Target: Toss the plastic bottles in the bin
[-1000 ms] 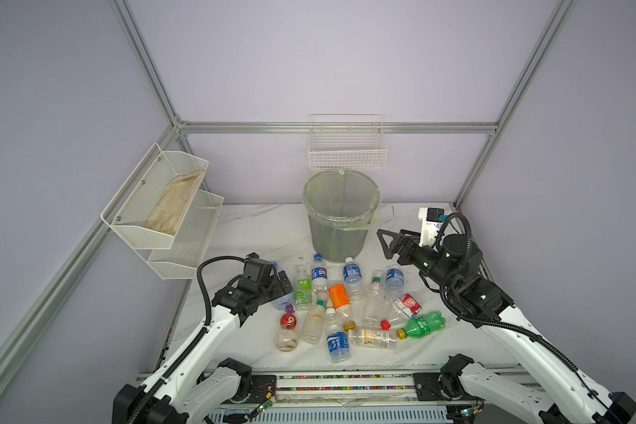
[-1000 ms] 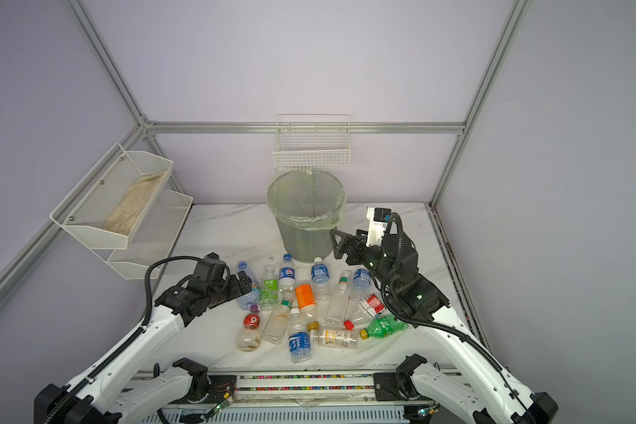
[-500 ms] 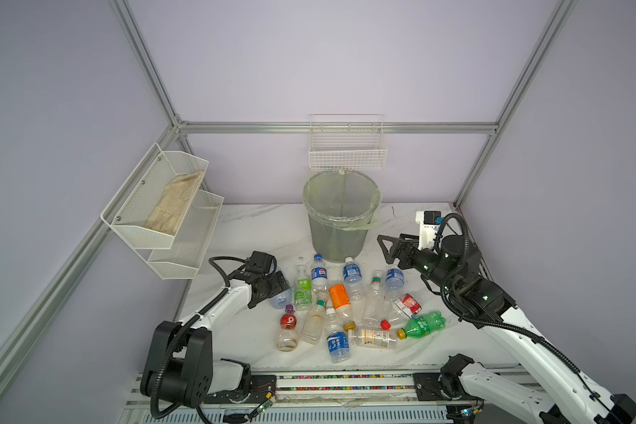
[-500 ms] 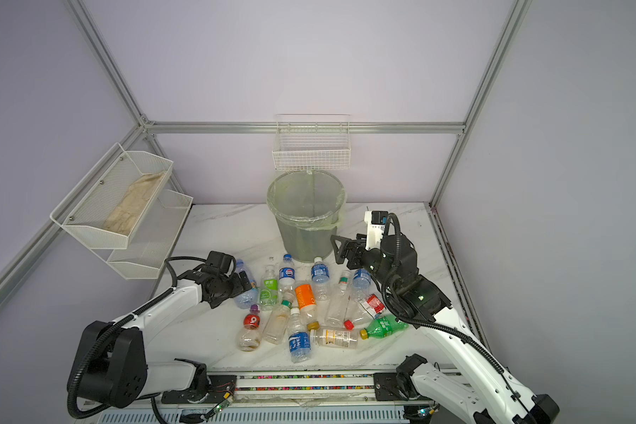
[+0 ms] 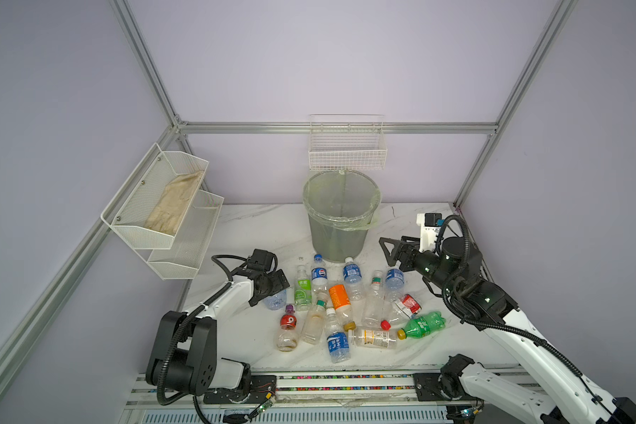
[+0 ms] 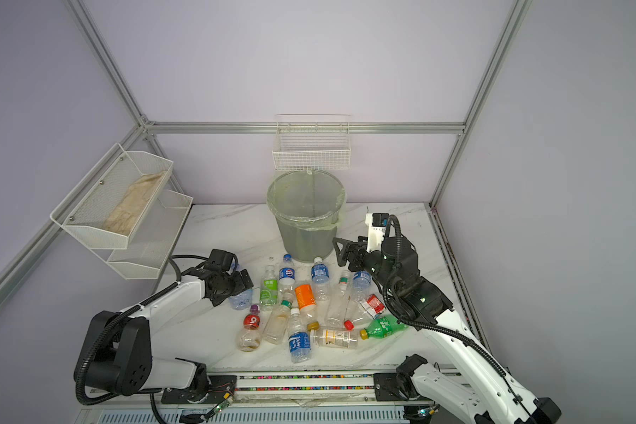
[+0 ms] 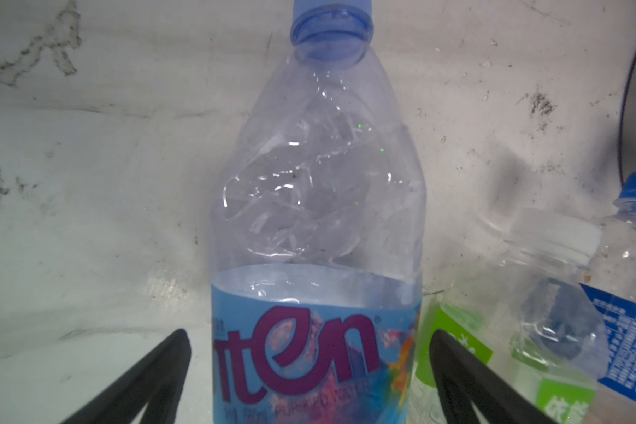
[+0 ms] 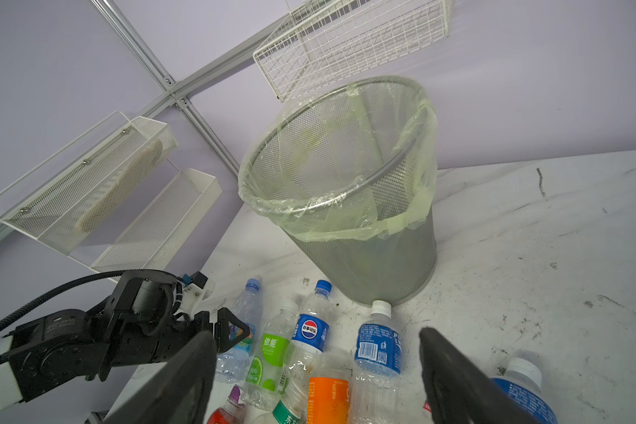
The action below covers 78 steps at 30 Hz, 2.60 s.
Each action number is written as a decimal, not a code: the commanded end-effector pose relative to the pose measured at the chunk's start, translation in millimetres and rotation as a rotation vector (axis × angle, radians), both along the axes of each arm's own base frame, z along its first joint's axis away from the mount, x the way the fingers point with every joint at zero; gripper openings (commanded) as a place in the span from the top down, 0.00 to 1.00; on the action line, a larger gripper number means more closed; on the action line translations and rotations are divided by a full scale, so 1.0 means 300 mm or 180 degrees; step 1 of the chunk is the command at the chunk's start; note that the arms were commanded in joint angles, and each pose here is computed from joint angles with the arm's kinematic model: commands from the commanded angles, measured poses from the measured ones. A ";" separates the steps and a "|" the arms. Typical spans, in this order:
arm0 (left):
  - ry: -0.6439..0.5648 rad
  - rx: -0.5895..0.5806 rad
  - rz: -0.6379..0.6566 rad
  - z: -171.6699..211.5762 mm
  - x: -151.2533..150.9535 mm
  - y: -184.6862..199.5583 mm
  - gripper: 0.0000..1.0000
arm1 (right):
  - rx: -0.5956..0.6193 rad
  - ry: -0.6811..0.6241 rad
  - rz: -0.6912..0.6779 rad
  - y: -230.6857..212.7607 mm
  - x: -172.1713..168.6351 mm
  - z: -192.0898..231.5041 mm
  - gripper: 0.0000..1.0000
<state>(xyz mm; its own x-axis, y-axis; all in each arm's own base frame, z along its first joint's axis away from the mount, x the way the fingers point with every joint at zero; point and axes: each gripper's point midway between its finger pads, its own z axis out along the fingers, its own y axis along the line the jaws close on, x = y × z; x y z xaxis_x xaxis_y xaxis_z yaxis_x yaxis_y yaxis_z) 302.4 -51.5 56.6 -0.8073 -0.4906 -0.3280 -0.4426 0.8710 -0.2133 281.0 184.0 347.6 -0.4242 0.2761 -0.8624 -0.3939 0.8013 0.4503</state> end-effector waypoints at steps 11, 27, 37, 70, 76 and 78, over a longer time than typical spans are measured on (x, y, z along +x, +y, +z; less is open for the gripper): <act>-0.0055 0.0098 -0.0079 -0.003 0.099 -0.001 0.09 | -0.0176 0.0177 -0.0044 -0.009 0.004 -0.088 0.14; -0.0120 0.0199 -0.0020 0.018 0.088 0.024 0.49 | -0.0165 0.0152 -0.0079 -0.023 -0.005 -0.077 0.15; -0.0624 0.0145 -0.0099 0.245 0.112 0.016 0.66 | -0.0120 0.0131 -0.0087 -0.025 -0.008 -0.064 0.17; -0.4670 -0.0053 -0.0916 1.426 -0.289 -0.032 0.79 | -0.0074 0.0210 -0.0076 -0.012 0.002 -0.089 0.18; -0.4687 -0.0125 -0.1049 1.450 -0.258 -0.067 0.79 | -0.0080 0.0207 -0.0087 -0.014 0.001 -0.087 0.19; -0.4691 -0.0150 -0.1087 1.461 -0.245 -0.078 0.79 | -0.0076 0.0204 -0.0090 -0.013 0.003 -0.084 0.18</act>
<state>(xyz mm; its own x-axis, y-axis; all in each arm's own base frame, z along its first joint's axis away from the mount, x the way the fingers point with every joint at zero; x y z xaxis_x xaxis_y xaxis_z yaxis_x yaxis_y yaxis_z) 234.7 -68.1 470.0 0.0895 -0.3862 -0.9181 0.3407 0.8780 -0.3361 281.1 180.2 322.3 -0.4710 0.2584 -0.8434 -0.3486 0.8238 0.4471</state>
